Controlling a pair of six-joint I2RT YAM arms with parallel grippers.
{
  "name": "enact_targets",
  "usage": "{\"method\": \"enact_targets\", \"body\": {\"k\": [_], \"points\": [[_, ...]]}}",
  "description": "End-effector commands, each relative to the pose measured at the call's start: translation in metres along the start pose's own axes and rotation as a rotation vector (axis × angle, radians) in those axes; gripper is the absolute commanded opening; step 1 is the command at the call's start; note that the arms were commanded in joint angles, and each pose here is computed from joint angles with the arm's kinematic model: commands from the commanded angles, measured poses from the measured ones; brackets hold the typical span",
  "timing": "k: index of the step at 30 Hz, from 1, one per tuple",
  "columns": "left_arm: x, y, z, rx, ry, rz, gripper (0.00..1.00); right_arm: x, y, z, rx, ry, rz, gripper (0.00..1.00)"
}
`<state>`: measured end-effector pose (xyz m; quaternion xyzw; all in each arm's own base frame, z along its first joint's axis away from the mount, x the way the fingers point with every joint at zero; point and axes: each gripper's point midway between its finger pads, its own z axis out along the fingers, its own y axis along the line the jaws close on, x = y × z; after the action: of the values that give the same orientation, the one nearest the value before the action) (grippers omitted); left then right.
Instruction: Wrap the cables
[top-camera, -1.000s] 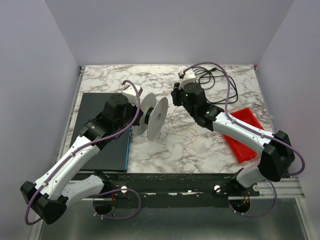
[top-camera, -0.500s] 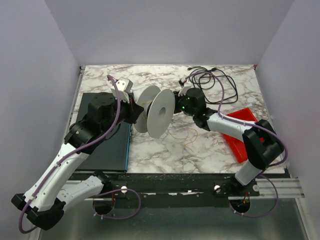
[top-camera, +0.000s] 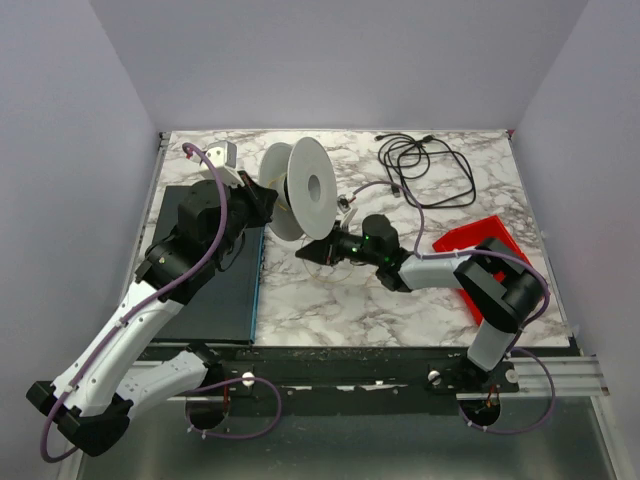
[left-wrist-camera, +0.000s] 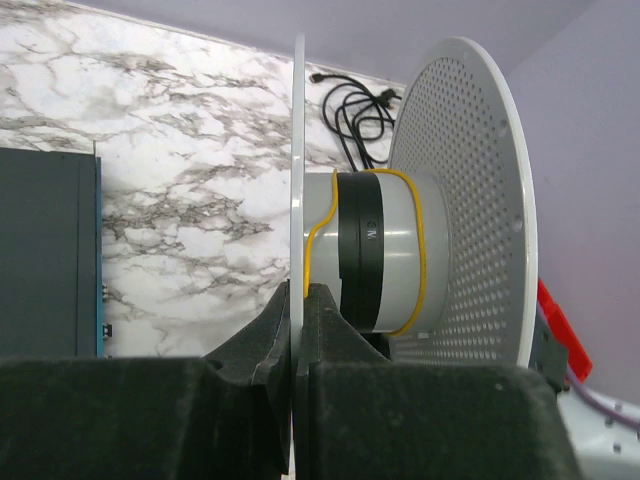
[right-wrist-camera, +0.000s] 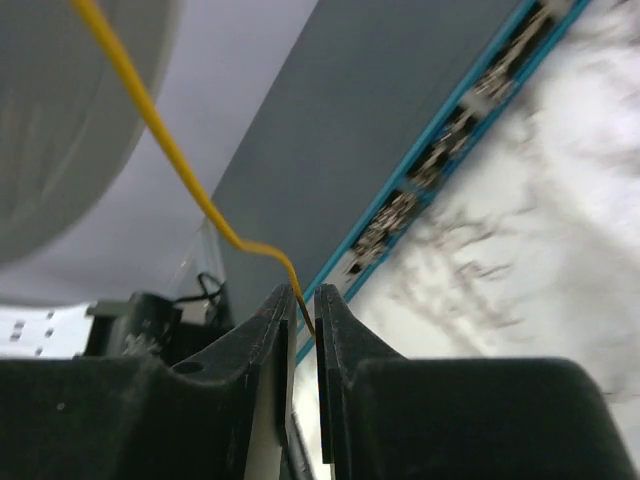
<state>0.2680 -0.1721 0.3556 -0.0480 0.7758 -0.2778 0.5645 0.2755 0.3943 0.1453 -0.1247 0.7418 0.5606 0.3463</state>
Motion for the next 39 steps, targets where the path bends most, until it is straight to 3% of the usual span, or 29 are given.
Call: {"method": "enact_targets", "body": {"k": [1,7,12,22,27,32,39], "points": [[-0.046,-0.007,0.013,-0.034,-0.187,-0.119,0.00,0.027,0.037,0.001,-0.140,0.031,0.015,0.19],[-0.056,-0.013,0.013,-0.024,-0.207,-0.088,0.00,0.025,0.027,-0.007,-0.050,0.005,-0.032,0.17],[-0.059,-0.012,0.012,-0.036,-0.215,-0.062,0.00,0.020,0.037,-0.010,-0.071,0.006,-0.046,0.15],[-0.064,0.034,0.030,-0.323,-0.266,-0.076,0.00,0.040,0.057,-0.034,0.009,0.068,-0.127,0.01],[-0.060,0.048,0.051,-0.431,-0.248,-0.012,0.00,0.039,0.066,-0.048,0.117,0.093,-0.231,0.01],[-0.041,0.049,0.075,-0.417,-0.182,0.084,0.00,0.000,0.086,-0.065,0.231,0.052,-0.361,0.01],[0.009,0.038,0.086,-0.263,0.015,0.290,0.00,-0.095,0.080,-0.096,0.577,-0.141,-0.591,0.01]]}}
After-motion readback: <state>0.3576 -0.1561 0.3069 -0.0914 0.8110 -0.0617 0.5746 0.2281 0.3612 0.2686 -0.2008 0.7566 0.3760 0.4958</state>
